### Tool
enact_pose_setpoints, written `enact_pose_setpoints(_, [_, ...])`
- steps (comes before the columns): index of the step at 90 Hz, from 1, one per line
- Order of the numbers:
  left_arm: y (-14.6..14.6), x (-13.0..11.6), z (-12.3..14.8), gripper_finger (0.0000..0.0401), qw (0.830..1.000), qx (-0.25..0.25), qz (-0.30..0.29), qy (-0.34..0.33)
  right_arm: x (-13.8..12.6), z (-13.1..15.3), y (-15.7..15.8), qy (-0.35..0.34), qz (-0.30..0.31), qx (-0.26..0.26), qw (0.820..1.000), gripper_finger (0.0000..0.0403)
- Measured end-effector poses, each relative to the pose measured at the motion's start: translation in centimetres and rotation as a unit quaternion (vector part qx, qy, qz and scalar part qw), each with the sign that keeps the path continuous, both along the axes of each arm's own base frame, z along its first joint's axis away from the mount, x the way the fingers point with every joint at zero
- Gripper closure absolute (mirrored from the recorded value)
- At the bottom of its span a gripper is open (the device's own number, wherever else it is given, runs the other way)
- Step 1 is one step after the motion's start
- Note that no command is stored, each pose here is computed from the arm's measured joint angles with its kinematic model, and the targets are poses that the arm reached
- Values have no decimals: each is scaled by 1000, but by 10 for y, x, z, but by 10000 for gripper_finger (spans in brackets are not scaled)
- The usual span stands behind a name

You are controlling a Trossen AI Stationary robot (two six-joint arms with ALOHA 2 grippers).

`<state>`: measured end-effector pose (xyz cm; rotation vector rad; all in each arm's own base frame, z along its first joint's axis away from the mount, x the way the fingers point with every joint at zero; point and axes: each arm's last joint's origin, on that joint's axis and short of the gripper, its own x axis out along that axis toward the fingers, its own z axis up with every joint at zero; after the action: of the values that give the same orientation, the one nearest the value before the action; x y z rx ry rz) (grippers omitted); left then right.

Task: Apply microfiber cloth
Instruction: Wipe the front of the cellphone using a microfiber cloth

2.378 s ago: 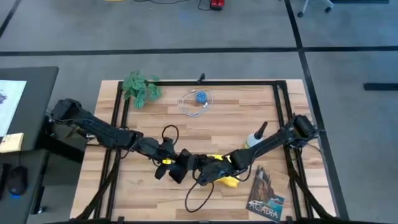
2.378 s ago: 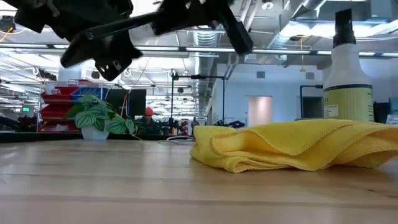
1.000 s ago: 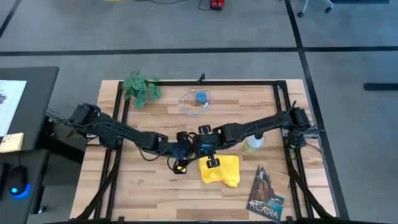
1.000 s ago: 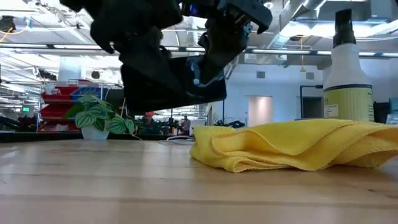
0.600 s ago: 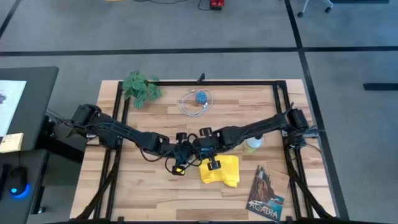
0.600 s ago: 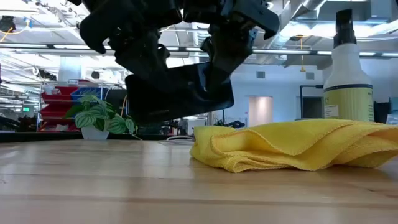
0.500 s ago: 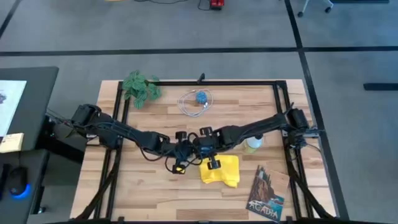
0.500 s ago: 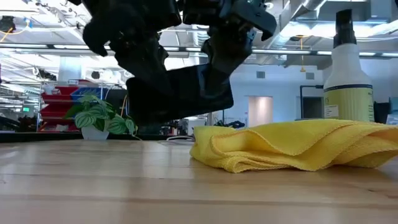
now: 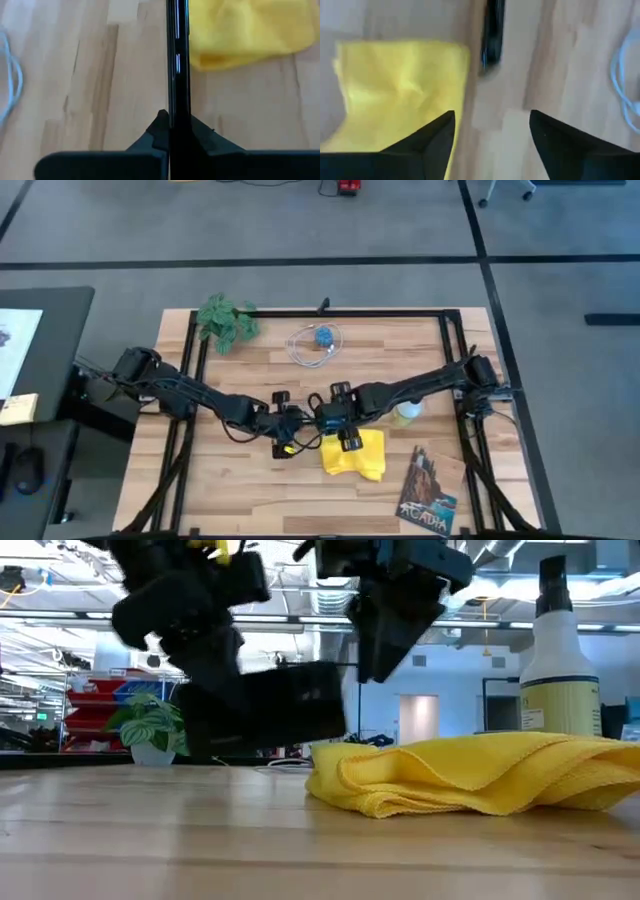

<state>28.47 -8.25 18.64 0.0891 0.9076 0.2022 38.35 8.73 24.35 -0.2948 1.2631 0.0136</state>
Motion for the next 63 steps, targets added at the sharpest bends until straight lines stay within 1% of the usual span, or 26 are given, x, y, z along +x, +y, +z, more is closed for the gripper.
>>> enact_pose_setpoints(5, [2, -8, -1, 398, 999, -14, 9, -29, -3, 0, 9, 1, 6, -5, 1000, 154])
enact_pose_setpoints(11, [3, -20, 0, 398, 995, -43, 17, -83, -7, -2, 20, 1, 13, -10, 1000, 161])
enact_pose_setpoints(21, [8, -44, -4, 398, 981, -92, 29, -170, -17, -15, 36, -2, 5, -17, 1000, 176])
enact_pose_setpoints(26, [11, -56, -7, 398, 967, -122, 35, -222, -24, -24, 42, -2, -6, -19, 1000, 185])
enact_pose_setpoints(33, [13, -70, -10, 398, 938, -170, 36, -299, -34, -30, 52, -32, -27, -8, 999, 196])
enact_pose_setpoints(40, [16, -83, -17, 398, 912, -206, 36, -352, -45, -32, 62, -72, -53, 21, 996, 207])
enact_pose_setpoints(46, [18, -91, -22, 398, 895, -230, 39, -380, -53, -38, 70, -106, -75, 54, 990, 216])
enact_pose_setpoints(51, [20, -95, -25, 398, 888, -241, 44, -390, -56, -43, 77, -137, -90, 84, 983, 222])
enact_pose_setpoints(63, [20, -95, -32, 398, 892, -242, 47, -380, -58, -59, 85, -191, -125, 148, 962, 231])
